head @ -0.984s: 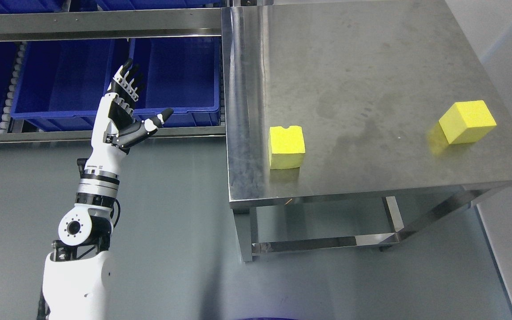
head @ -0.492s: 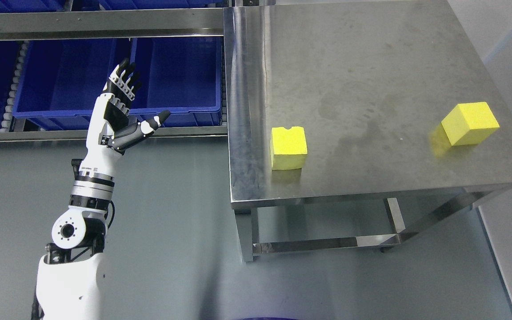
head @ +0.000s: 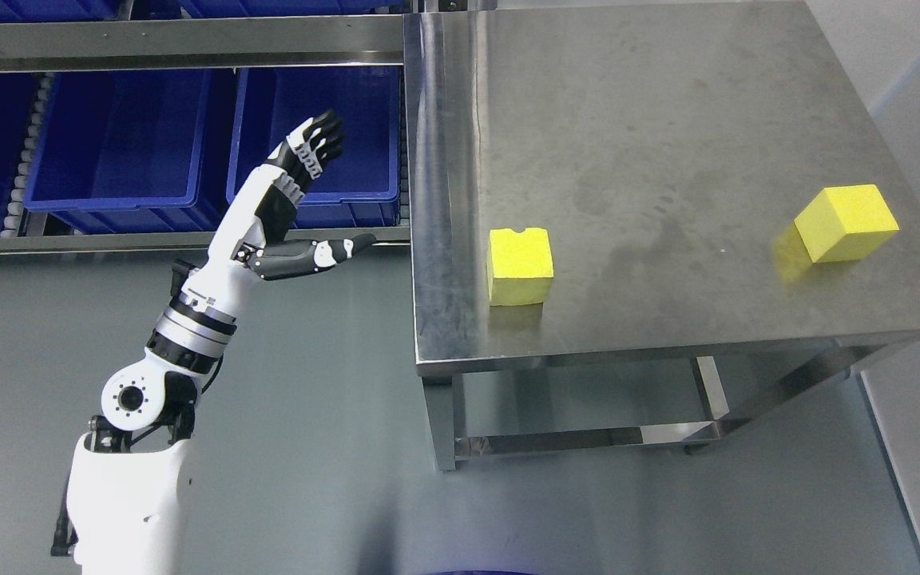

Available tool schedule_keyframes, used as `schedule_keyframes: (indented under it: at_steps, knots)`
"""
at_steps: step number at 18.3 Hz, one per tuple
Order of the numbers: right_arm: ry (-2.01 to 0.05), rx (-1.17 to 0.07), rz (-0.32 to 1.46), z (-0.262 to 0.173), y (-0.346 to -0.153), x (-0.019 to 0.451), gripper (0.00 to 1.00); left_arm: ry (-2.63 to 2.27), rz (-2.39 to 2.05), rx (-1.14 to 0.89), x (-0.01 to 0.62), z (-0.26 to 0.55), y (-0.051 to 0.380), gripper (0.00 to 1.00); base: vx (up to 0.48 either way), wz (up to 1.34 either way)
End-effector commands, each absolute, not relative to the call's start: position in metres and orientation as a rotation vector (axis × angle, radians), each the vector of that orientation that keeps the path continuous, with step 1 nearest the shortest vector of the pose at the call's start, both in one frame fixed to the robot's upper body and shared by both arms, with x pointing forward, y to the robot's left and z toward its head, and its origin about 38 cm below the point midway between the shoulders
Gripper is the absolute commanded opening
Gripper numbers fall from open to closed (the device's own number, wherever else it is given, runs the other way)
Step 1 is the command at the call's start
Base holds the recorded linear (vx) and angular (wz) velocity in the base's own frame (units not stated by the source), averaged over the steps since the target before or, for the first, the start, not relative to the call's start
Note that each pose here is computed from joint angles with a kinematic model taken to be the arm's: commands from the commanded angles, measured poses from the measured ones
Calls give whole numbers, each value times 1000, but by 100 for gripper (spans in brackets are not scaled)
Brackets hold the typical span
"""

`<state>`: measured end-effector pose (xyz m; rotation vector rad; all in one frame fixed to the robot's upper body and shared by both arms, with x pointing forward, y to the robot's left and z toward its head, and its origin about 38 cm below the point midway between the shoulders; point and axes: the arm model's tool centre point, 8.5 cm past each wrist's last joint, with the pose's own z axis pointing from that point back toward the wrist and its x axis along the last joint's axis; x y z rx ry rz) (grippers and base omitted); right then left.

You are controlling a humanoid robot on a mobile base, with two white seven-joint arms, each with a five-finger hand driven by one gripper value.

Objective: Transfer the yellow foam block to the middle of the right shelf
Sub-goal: 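Reach the left hand toward the nearer yellow foam cube on the table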

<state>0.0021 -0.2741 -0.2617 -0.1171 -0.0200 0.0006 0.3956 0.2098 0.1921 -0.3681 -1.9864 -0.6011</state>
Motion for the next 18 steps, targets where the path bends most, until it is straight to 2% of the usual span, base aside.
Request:
schedule_keyframes:
  at_steps: [1,9,18]
  knots:
    - [-13,-134,-8,-261,-285,-8,100,-1858,-859,-540,400,179,136,94,0,0]
    - [-13,-134,-8,-261,-285,-8,100,-1659,-987,-648,405,155,90,94,0,0]
    - [-15,-134,-8,-261,-285,-7,100,-1601,-1035,-672,409,147,80,94,0,0]
